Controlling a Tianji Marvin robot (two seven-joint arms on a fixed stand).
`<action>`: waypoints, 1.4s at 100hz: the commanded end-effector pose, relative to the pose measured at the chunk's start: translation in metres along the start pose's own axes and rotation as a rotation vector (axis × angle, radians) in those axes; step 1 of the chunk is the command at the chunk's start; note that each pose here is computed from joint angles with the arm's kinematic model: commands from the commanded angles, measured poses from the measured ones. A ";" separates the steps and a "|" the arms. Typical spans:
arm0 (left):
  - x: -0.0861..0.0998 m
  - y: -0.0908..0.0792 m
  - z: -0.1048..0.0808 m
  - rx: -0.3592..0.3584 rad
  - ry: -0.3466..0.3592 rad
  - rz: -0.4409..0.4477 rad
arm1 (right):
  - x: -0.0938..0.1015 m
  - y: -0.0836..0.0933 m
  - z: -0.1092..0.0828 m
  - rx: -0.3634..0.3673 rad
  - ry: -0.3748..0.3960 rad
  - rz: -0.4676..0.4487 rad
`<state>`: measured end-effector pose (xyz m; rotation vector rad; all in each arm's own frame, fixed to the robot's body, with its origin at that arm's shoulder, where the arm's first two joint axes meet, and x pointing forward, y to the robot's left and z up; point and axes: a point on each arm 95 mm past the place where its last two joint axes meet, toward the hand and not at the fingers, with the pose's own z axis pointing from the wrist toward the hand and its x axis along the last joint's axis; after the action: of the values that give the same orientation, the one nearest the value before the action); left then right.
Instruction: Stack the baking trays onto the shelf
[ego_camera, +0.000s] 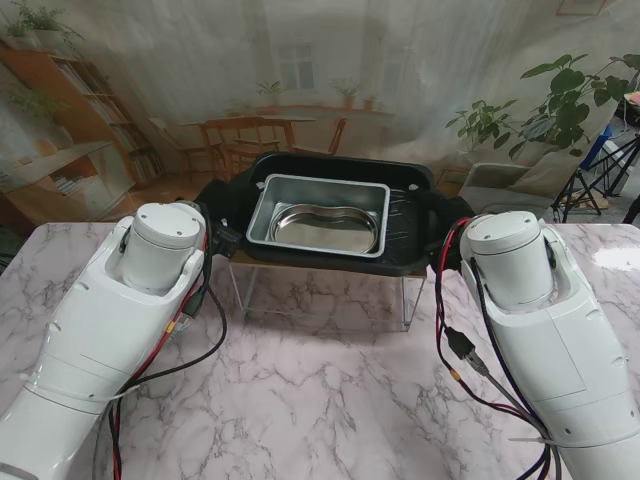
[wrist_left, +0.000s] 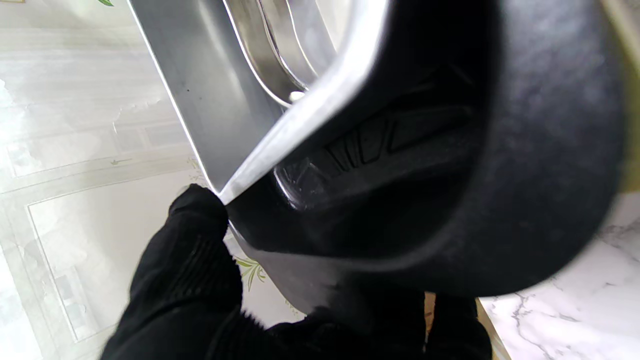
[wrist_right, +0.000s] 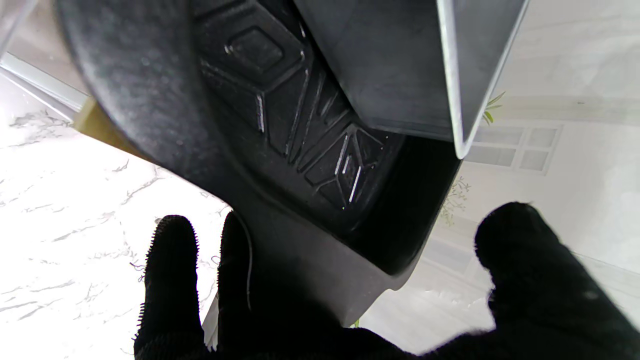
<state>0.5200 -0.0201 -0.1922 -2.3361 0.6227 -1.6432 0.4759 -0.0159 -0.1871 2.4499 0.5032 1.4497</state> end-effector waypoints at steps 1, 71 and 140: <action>0.026 0.017 -0.006 -0.070 0.071 -0.016 | 0.020 -0.017 -0.011 0.067 0.039 0.017; 0.024 0.012 0.003 -0.044 0.045 -0.040 | 0.016 -0.007 -0.003 0.032 0.056 0.020; 0.024 0.003 0.002 -0.013 0.052 -0.046 | 0.011 0.012 -0.006 -0.025 0.092 0.017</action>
<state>0.5282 -0.0261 -0.1823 -2.3467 0.5791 -1.6889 0.4783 -0.0261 -0.1784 2.3970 0.4798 1.5367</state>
